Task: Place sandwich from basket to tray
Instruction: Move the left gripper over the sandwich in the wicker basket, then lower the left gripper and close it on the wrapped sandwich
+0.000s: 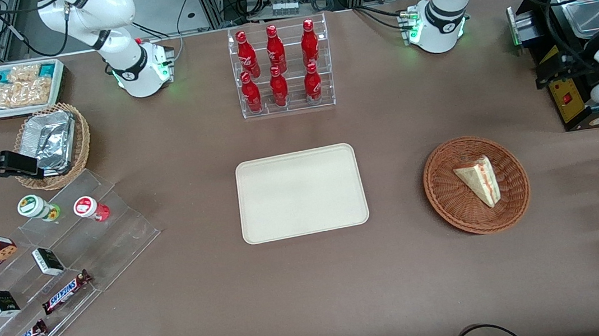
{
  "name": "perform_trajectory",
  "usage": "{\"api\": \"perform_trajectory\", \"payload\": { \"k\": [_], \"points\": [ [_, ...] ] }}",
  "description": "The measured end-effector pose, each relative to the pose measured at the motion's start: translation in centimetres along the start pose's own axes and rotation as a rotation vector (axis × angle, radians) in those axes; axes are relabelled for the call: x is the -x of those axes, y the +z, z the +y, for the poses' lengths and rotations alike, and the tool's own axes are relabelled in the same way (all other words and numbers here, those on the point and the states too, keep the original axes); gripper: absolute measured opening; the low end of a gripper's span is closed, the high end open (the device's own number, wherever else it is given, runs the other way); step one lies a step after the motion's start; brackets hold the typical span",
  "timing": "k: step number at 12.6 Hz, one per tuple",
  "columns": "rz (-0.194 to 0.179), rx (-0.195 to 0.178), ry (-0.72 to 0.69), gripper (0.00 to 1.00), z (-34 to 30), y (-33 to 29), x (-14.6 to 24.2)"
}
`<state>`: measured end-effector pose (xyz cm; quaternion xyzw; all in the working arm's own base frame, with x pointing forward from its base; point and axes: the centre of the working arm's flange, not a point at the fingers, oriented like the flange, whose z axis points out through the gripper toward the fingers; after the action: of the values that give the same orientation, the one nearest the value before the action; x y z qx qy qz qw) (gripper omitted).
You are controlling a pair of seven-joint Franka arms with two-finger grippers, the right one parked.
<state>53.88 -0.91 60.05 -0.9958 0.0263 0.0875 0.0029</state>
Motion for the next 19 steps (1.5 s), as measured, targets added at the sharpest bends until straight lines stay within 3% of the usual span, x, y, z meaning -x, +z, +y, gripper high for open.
{"api": "perform_trajectory", "payload": {
  "k": [6, 13, 19],
  "points": [
    [-0.008, -0.001, -0.081, 1.0, 0.2, 6.2, -1.6],
    [0.058, 0.003, -0.17, 1.0, 0.4, 15.8, -1.6],
    [0.114, 0.018, -0.353, 1.0, 0.6, 20.5, -1.8]
  ]
}}
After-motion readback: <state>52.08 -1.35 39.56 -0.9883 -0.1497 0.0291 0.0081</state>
